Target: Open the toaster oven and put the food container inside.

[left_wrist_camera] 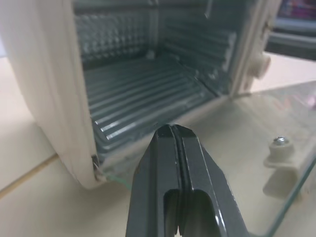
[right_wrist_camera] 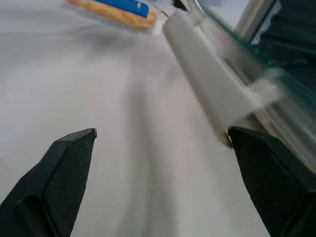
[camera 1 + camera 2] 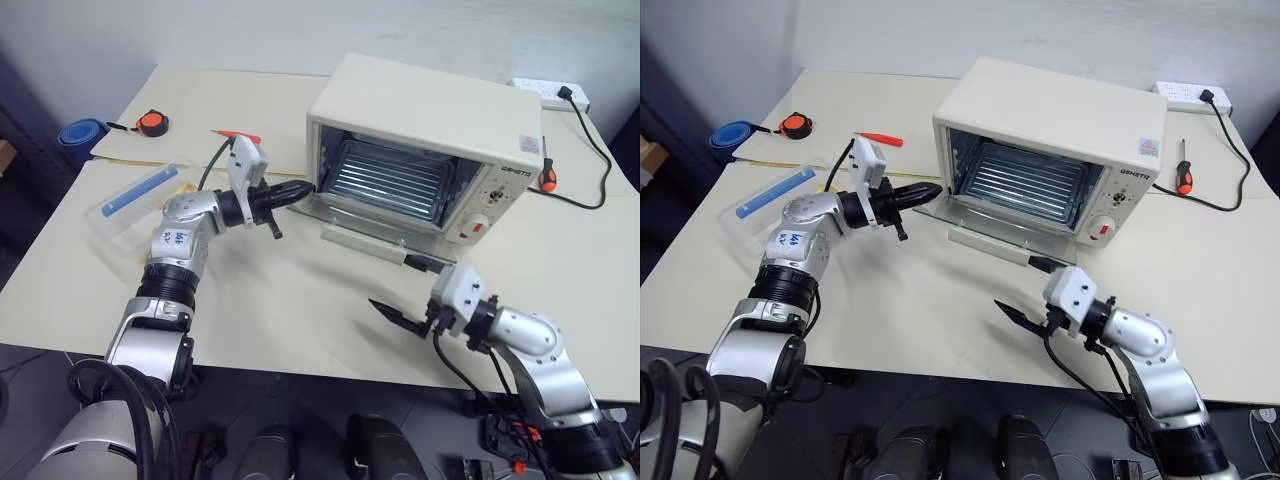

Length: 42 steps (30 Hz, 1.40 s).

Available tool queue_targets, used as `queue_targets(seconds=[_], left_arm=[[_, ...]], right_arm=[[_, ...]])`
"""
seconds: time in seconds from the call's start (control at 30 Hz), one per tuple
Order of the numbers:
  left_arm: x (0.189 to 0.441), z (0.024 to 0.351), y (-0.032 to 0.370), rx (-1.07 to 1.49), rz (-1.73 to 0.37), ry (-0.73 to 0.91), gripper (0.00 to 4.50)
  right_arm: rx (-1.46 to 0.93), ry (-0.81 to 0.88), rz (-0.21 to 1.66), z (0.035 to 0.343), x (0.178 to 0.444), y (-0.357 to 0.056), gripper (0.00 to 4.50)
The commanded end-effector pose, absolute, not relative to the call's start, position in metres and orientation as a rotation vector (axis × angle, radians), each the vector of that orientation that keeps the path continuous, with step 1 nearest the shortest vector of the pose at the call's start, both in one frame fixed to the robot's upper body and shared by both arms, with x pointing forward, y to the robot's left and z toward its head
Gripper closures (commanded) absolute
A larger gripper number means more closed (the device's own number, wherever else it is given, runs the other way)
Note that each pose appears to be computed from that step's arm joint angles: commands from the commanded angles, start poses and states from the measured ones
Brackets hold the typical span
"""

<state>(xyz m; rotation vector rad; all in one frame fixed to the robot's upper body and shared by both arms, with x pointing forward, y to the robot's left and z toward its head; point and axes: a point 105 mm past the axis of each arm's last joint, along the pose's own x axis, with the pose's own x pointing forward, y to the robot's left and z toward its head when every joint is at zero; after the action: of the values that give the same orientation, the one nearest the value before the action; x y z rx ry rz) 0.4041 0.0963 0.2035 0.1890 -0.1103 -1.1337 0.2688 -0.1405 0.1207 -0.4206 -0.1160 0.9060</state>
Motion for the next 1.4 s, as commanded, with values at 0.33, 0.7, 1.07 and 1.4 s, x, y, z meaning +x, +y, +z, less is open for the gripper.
queue_targets(seconds=[0.33, 0.7, 1.07, 1.4], left_arm=[[0.383, 0.151, 0.102, 0.350, -1.199, -0.051, 4.49], [0.343, 0.131, 0.146, 0.150, -0.911, -0.116, 4.49], [0.218, 0.126, 0.332, -0.145, 0.055, -0.124, 1.56], [0.241, 0.159, 0.352, -0.338, 0.161, 0.006, 0.03]], right_arm=[[-0.362, -0.170, 0.621, 0.140, 0.211, -0.212, 0.00], [-0.246, -0.278, 0.771, 0.164, 0.222, -0.189, 0.00], [-0.193, -0.515, 1.047, 0.187, 0.246, -0.127, 0.00], [-0.234, -0.553, 1.144, 0.194, 0.258, -0.114, 0.00]])
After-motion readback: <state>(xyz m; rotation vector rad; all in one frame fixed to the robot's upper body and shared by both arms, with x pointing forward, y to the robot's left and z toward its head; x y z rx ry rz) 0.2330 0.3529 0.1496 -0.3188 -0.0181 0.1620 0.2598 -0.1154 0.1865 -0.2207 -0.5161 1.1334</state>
